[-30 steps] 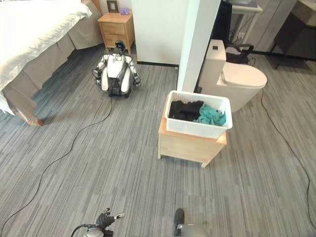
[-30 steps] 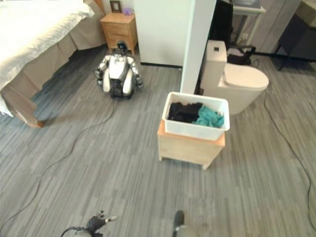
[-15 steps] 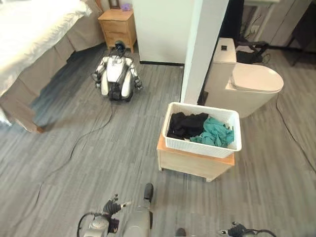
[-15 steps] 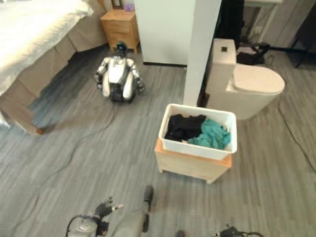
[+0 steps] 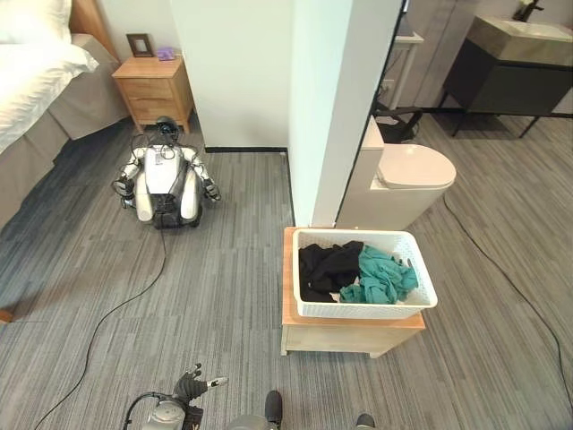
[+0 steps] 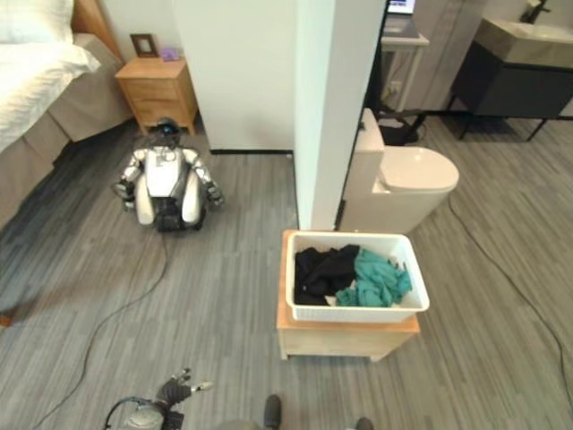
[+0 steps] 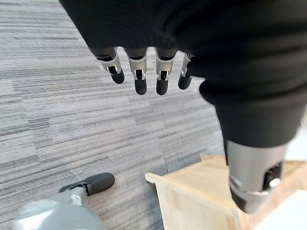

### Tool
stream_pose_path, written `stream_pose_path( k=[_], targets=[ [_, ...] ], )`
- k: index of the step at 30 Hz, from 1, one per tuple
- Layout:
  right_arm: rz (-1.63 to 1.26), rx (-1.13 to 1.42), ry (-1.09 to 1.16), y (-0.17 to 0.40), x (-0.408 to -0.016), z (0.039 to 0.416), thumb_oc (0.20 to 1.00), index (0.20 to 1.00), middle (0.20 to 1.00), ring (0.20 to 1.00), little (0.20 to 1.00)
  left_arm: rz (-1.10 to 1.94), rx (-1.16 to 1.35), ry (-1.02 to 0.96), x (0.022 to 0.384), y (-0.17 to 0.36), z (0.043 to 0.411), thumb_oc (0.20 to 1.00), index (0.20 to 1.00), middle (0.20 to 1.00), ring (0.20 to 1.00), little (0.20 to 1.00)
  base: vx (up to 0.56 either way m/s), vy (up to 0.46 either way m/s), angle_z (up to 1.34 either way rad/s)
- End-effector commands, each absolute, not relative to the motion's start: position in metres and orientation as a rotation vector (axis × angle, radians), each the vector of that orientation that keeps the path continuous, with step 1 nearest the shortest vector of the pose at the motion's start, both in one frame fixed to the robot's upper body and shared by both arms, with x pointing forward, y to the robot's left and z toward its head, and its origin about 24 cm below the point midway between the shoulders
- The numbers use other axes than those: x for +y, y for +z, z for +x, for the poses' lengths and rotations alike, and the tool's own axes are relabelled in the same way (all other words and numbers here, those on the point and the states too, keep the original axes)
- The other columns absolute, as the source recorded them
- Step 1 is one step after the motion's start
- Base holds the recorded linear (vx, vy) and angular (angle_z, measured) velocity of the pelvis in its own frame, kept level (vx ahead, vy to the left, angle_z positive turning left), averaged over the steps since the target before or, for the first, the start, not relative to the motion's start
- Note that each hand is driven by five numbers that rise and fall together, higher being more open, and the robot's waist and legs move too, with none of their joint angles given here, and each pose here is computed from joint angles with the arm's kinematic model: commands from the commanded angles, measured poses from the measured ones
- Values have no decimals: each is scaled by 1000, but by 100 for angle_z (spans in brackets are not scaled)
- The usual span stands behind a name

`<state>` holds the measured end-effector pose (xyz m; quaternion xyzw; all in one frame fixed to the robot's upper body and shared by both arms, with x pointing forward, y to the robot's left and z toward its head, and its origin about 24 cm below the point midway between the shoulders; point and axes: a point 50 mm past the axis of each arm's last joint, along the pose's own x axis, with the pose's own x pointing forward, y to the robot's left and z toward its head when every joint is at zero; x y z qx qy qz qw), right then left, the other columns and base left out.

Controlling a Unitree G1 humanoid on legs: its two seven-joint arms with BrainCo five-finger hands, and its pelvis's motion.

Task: Grab the laundry basket,head to the washer,open it,put in the laundry and shut it.

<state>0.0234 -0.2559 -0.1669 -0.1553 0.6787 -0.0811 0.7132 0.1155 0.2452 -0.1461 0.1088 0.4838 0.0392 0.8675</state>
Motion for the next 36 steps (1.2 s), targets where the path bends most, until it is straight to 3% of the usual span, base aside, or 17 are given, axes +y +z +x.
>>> stream_pose_path(
  k=[1,5,7,8,13,19,25,28,36],
  targets=[
    [-299,1527,-348,-157,-285,15,1000,1000,1000,1000,1000,131,912,145,246,-137,135,1000,1000,1000,1000,1000,48,-103,0],
    [-245,1386,-453,-150,-302,36,1000,1000,1000,1000,1000,55,751,236,271,-112,144,1000,1000,1000,1000,1000,40,-137,15],
    [-325,1088,-460,-119,-334,87,1000,1000,1000,1000,1000,53,562,344,305,-72,150,1000,1000,1000,1000,1000,10,-125,-10],
    [-476,756,-489,-53,-368,132,1000,1000,1000,1000,1000,111,412,385,315,-36,167,1000,1000,1000,1000,1000,-5,-87,-7],
    [-646,443,-561,29,-387,185,1000,1000,1000,1000,1000,310,204,207,296,24,231,1000,1000,1000,1000,1000,2,-10,4],
    [-647,338,-462,62,-369,261,1000,1000,1000,1000,1000,357,204,57,255,39,302,1000,1000,1000,1000,1000,-25,-6,2],
    [-674,185,-365,124,-323,344,1000,1000,1000,1000,1000,380,127,100,230,101,374,1000,1000,1000,1000,1000,-188,-51,12],
    [-704,110,-360,154,-304,368,1000,1000,1000,1000,1000,342,83,106,218,128,394,1000,1000,1000,1000,1000,-132,-25,8],
    [-846,258,-361,150,-304,383,1000,1000,1000,1000,1000,422,27,181,221,186,418,1000,1000,1000,1000,1000,-64,-9,4]
  ],
)
